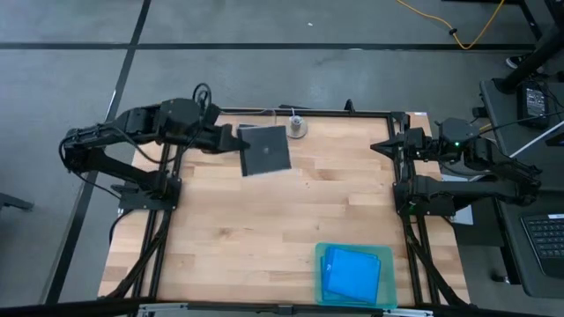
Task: Pick & place jewel cases by type
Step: Put the black cd case into the transparent bin
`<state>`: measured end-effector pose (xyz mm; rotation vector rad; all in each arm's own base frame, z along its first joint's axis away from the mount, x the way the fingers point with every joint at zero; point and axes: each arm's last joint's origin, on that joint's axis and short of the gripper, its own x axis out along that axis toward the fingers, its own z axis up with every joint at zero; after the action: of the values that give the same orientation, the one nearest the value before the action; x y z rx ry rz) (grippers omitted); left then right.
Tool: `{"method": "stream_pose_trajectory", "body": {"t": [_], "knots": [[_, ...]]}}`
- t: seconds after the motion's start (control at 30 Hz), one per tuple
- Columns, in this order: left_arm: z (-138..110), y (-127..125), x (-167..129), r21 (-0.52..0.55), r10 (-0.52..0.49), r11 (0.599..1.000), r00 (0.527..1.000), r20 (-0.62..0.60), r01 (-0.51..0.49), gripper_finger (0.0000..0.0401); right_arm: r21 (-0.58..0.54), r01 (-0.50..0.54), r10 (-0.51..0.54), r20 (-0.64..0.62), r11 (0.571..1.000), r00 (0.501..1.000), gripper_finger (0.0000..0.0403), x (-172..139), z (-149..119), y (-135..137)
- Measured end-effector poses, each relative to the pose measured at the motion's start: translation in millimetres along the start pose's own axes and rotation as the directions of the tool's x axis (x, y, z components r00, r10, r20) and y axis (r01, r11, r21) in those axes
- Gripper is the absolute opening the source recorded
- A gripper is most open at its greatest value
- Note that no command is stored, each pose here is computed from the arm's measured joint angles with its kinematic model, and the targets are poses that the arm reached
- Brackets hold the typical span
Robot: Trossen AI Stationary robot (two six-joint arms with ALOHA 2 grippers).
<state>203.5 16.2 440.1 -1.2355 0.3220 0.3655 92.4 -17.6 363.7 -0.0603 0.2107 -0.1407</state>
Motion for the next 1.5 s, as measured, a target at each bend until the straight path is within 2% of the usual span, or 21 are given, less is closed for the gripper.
{"method": "stream_pose_trajectory", "body": {"t": [0.2, 0.33, 0.57, 0.8, 1.03, 1.3, 1.5], "knots": [[25, 24, -1, -0.003, 0.172, 0.985, 0.985, 0.032, -0.172, 0.0031, 0.0, 0.0, 0.0, -0.001, 1.0, 1.0, 0.0006, 0, 0, 0], [41, 38, -3, 0.009, 0.248, 0.969, 0.967, 0.053, -0.248, 0.0031, -0.001, -0.002, 0.002, -0.021, 1.0, 1.0, 0.0006, 0, -2, 0], [72, 55, -2, 0.034, 0.283, 0.958, 0.957, 0.057, -0.285, 0.0031, -0.017, -0.006, 0.005, -0.046, 1.0, 0.999, 0.0006, 0, -4, 0], [106, 82, 14, 0.058, 0.311, 0.949, 0.95, -0.035, -0.309, 0.0031, -0.054, -0.007, 0.004, -0.045, 0.999, 0.999, 0.0006, 0, -4, 0], [138, 113, 32, 0.091, 0.303, 0.952, 0.944, -0.128, -0.293, 0.0031, -0.047, -0.005, 0.003, -0.045, 0.999, 0.999, 0.0006, 0, -4, 0], [166, 157, 36, 0.107, 0.379, 0.925, 0.901, -0.211, -0.364, 0.0031, -0.044, -0.004, 0.002, -0.044, 0.999, 0.999, 0.0006, 0, -4, 0], [185, 186, 39, 0.116, 0.414, 0.91, 0.882, -0.226, -0.397, 0.0031, -0.044, 0.025, -0.027, -0.034, 0.999, 0.999, 0.0006, 0, -3, -1]]}}
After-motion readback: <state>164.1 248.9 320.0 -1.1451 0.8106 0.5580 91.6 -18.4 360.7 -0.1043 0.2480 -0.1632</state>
